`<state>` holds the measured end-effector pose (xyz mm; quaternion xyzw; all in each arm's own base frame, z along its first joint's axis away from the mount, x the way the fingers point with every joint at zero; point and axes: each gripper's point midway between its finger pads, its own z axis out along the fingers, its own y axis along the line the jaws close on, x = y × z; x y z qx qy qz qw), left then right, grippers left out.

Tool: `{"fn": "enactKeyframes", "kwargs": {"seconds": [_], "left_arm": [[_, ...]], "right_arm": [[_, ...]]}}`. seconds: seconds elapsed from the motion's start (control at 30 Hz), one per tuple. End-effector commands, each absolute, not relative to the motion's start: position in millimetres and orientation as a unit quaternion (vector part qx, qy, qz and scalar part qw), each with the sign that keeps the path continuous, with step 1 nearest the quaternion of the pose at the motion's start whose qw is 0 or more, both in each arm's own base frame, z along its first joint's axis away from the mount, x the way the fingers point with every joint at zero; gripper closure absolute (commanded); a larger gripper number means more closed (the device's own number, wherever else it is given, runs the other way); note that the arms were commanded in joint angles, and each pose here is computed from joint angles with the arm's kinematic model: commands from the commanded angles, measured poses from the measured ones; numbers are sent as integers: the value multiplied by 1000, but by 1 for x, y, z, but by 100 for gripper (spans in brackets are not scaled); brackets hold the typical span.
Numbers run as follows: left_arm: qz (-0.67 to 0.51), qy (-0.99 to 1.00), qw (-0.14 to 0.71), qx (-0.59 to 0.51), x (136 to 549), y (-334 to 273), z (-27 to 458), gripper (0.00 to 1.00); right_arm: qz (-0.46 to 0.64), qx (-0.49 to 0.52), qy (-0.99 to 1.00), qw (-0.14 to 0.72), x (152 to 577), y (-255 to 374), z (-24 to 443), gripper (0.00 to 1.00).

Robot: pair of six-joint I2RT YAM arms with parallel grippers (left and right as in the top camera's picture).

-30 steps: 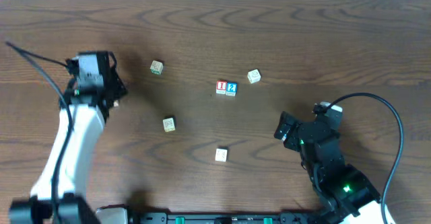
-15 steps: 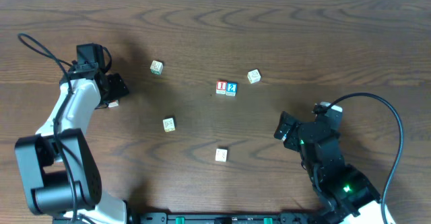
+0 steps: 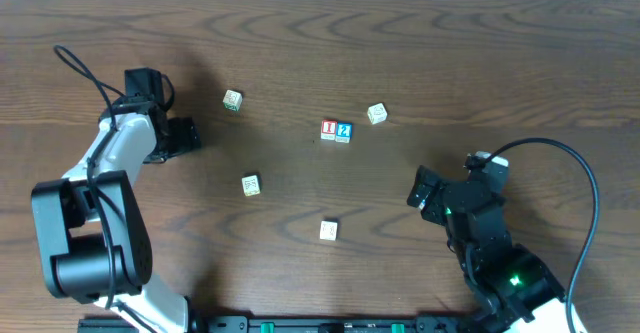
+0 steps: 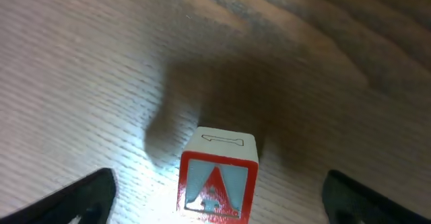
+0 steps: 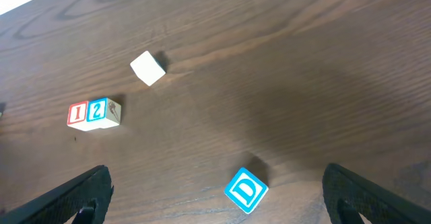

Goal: Spell out Ai2
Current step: 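Lower the left gripper and close it on the 'A' block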

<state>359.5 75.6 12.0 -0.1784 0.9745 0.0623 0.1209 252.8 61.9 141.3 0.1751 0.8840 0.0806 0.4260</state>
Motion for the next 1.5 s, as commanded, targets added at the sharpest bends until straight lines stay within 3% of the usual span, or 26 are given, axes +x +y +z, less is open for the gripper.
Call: {"fn": "enactKeyframes", "kwargs": {"seconds": [0.0, 0.2, 0.4, 0.57, 0.7, 0.83, 1.3, 1.47], "left_arm": [[59, 978, 115, -166, 364, 74, 6, 9], [59, 977, 117, -166, 365, 74, 4, 33], [60, 977, 119, -166, 366, 74, 5, 37], [60, 977, 119, -166, 366, 74, 5, 54], [60, 977, 119, -166, 366, 74, 5, 56], [60, 977, 119, -166, 366, 75, 5, 64], [59, 977, 118, -166, 366, 74, 5, 70], [36, 978, 122, -164, 370, 67, 6, 78]], "right_arm": [[82, 180, 883, 427, 252, 62, 141, 1], [82, 180, 883, 427, 252, 62, 141, 1], [82, 180, 883, 427, 252, 62, 141, 1], [82, 180, 883, 427, 252, 62, 141, 1], [82, 180, 883, 427, 252, 62, 141, 1], [82, 180, 883, 427, 252, 62, 141, 1], [82, 180, 883, 427, 252, 62, 141, 1], [82, 180, 883, 427, 252, 62, 141, 1]]}}
